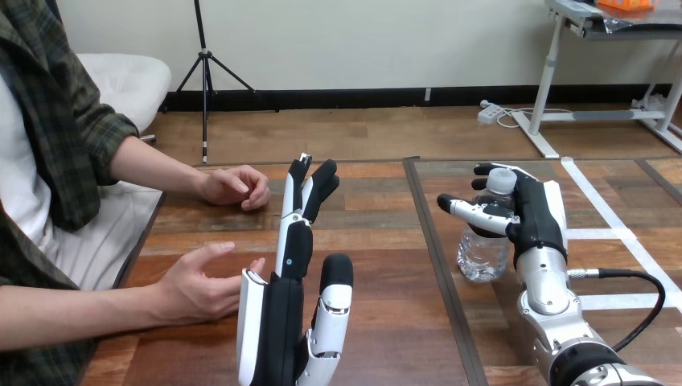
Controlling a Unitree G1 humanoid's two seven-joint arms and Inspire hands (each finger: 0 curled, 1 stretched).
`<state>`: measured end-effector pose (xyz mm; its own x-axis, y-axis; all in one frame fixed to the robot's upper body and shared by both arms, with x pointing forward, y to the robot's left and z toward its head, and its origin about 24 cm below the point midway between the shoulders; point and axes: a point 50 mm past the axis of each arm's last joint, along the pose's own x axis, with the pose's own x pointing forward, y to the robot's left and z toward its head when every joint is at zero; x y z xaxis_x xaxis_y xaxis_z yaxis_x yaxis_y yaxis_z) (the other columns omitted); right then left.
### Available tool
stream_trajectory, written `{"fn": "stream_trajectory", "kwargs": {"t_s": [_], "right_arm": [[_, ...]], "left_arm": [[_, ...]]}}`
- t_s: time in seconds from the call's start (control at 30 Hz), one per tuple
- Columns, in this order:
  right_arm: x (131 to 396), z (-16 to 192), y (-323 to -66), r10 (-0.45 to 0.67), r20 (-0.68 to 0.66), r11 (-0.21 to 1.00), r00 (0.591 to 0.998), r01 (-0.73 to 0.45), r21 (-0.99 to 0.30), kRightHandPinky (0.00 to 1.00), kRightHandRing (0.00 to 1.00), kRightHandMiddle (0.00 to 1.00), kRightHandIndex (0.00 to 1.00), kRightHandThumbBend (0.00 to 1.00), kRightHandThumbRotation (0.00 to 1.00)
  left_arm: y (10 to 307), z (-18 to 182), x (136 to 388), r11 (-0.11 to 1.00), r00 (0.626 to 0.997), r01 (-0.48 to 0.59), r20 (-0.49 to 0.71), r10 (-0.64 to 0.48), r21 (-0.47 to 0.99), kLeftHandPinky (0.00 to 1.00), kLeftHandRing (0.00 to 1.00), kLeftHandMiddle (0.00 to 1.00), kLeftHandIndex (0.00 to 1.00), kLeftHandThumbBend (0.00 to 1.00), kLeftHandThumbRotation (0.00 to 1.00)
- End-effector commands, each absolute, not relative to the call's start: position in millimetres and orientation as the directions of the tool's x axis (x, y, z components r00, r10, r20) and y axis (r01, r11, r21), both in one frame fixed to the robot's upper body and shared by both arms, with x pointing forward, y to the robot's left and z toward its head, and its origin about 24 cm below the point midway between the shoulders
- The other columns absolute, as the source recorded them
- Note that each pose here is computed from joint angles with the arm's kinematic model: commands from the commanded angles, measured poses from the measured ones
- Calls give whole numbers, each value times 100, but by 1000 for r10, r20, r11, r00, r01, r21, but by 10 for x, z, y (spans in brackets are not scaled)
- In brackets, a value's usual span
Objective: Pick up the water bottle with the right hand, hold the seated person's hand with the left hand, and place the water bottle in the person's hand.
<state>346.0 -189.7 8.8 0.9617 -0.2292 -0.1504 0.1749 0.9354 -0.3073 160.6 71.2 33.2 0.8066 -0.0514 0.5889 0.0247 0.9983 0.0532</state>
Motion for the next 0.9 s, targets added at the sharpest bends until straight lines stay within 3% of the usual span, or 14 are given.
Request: {"fn": "stream_trajectory", "kwargs": {"t_s": [0.0,0.87], "right_arm": [[3580,299,-1817,-201,-50,938,978,178,-298,62,68,72,72,75,0],[3535,231,-1797,-181,-55,917,982,149,-370,68,75,78,78,77,0]], "left_arm": [[669,334,1516,1000,825,-2,565,4,-4,98,91,93,100,28,100],[684,336,1518,1000,821,-1,571,-1,3,97,91,93,100,28,100]]}}
